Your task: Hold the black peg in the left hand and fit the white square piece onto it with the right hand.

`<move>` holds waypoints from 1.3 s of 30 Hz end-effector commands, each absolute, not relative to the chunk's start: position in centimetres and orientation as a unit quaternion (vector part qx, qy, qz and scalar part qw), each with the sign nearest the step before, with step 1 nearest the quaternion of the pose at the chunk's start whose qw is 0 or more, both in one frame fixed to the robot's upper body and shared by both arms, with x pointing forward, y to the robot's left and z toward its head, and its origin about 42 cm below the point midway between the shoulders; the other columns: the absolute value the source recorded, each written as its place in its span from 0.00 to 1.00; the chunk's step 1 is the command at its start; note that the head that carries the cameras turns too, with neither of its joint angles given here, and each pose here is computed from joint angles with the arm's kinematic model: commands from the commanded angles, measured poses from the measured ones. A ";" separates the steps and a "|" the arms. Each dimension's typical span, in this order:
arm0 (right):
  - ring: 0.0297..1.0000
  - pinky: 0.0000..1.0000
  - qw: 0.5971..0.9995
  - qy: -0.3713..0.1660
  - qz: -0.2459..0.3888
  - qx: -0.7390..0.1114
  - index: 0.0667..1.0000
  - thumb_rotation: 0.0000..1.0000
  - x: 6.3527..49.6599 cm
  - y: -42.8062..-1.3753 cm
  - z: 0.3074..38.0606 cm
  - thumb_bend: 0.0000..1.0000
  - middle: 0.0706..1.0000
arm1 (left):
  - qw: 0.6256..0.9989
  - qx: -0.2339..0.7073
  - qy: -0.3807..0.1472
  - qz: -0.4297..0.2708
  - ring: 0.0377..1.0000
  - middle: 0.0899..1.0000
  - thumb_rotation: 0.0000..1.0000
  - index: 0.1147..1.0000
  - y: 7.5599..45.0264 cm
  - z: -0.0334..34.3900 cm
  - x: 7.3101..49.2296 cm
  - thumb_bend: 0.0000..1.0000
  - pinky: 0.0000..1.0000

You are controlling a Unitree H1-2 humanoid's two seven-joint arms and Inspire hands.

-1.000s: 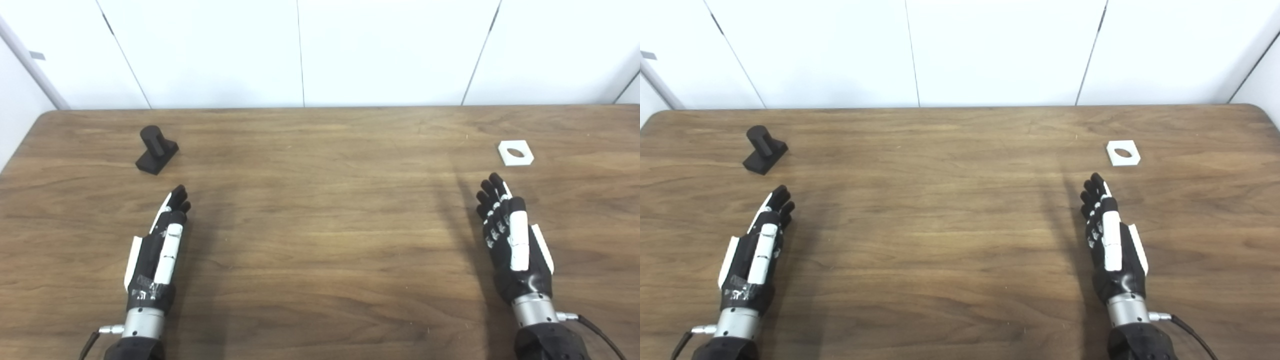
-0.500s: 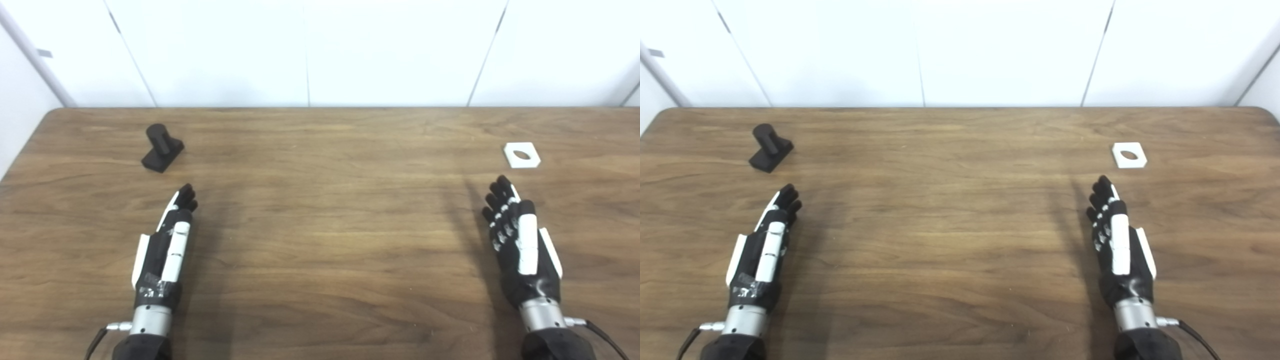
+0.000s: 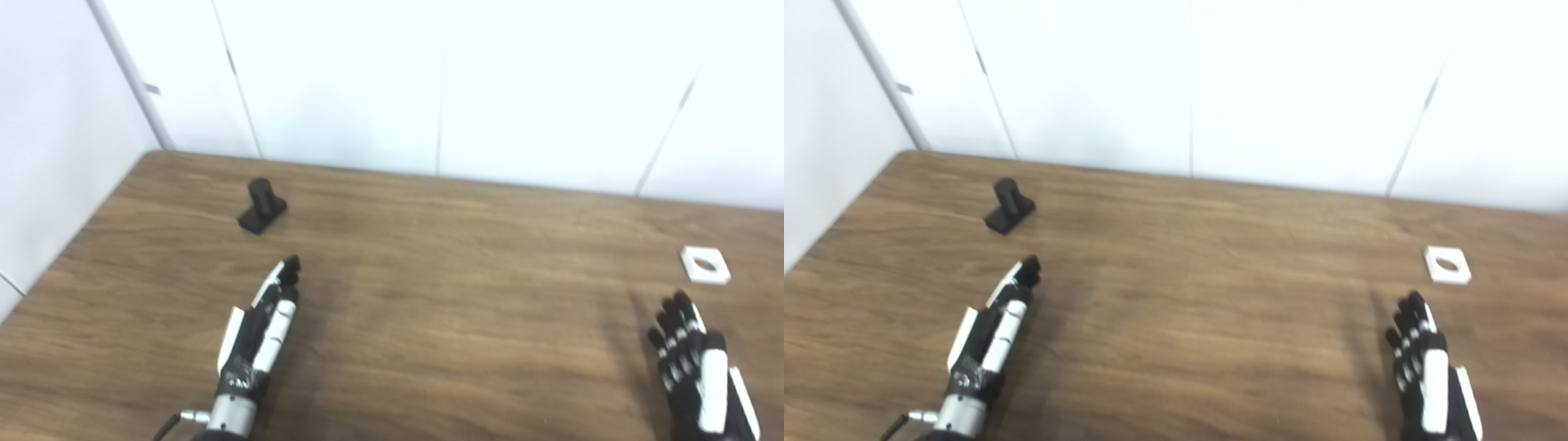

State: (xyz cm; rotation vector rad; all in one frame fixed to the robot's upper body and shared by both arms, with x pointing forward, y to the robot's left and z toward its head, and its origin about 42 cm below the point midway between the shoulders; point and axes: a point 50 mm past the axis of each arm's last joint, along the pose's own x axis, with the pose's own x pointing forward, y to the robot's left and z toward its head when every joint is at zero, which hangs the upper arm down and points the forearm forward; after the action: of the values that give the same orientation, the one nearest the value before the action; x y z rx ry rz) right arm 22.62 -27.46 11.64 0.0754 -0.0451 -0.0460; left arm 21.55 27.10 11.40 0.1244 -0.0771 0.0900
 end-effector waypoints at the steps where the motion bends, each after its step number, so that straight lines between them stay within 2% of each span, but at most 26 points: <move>1: 1.00 1.00 0.999 0.002 -0.023 0.031 0.99 1.00 21.4 -28.3 10.7 0.52 1.00 | 0.997 0.056 -0.021 0.041 0.96 0.95 0.81 0.95 26.2 10.4 20.6 0.45 1.00; 8: 1.00 1.00 0.999 -0.001 -0.017 0.036 1.00 1.00 21.7 -28.4 10.2 0.53 1.00 | 0.997 0.054 -0.019 0.042 0.97 0.95 0.79 0.95 25.8 9.6 20.9 0.45 1.00; 15: 1.00 1.00 1.000 -0.003 -0.012 0.029 1.00 1.00 21.8 -28.4 10.2 0.60 1.00 | 0.998 0.050 -0.021 0.044 0.97 0.96 0.77 0.96 25.5 9.5 20.7 0.42 1.00; 20: 0.99 1.00 0.999 -0.003 -0.018 0.040 0.98 1.00 21.8 -28.4 10.2 0.60 0.98 | 0.997 0.051 -0.029 0.048 0.97 0.96 0.74 0.96 25.5 9.6 20.6 0.43 1.00; 23: 1.00 1.00 0.999 0.001 -0.018 0.040 0.98 1.00 21.6 -28.5 10.3 0.62 0.98 | 0.995 0.079 -0.035 0.057 0.96 0.95 0.65 0.96 25.7 10.1 20.5 0.44 0.99; 26: 1.00 1.00 0.999 0.001 -0.020 0.037 0.99 1.00 21.5 -28.6 10.3 0.61 0.99 | 0.989 0.116 -0.046 0.075 0.93 0.92 0.46 0.94 26.1 11.3 20.6 0.50 0.93; 28: 1.00 1.00 0.999 0.001 -0.022 0.038 0.99 1.00 21.5 -28.6 10.3 0.59 0.99 | 0.987 0.125 -0.053 0.089 0.92 0.91 0.33 0.92 26.2 12.1 20.8 0.59 0.94; 30: 1.00 1.00 0.999 0.004 -0.021 0.036 1.00 1.00 21.4 -28.7 10.2 0.59 1.00 | 0.980 0.162 -0.065 0.099 0.91 0.90 0.26 0.91 26.4 13.5 21.3 0.67 0.92; 35: 1.00 1.00 0.999 0.002 -0.021 0.038 1.00 1.00 21.3 -29.0 10.2 0.59 1.00 | 0.961 0.237 -0.087 0.111 0.90 0.89 0.21 0.89 27.5 15.9 22.2 0.76 0.89; 39: 1.00 1.00 0.999 0.001 -0.024 0.037 0.99 1.00 21.3 -28.9 10.3 0.58 0.99 | 0.945 0.280 -0.100 0.138 0.85 0.86 0.21 0.86 28.8 17.5 23.3 0.83 0.80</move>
State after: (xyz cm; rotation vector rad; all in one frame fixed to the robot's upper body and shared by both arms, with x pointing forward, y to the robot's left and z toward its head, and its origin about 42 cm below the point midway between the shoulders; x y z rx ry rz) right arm 22.54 -28.29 11.36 0.0768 -0.0523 -0.0295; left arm 22.39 28.13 15.29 0.5171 -0.1157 0.2375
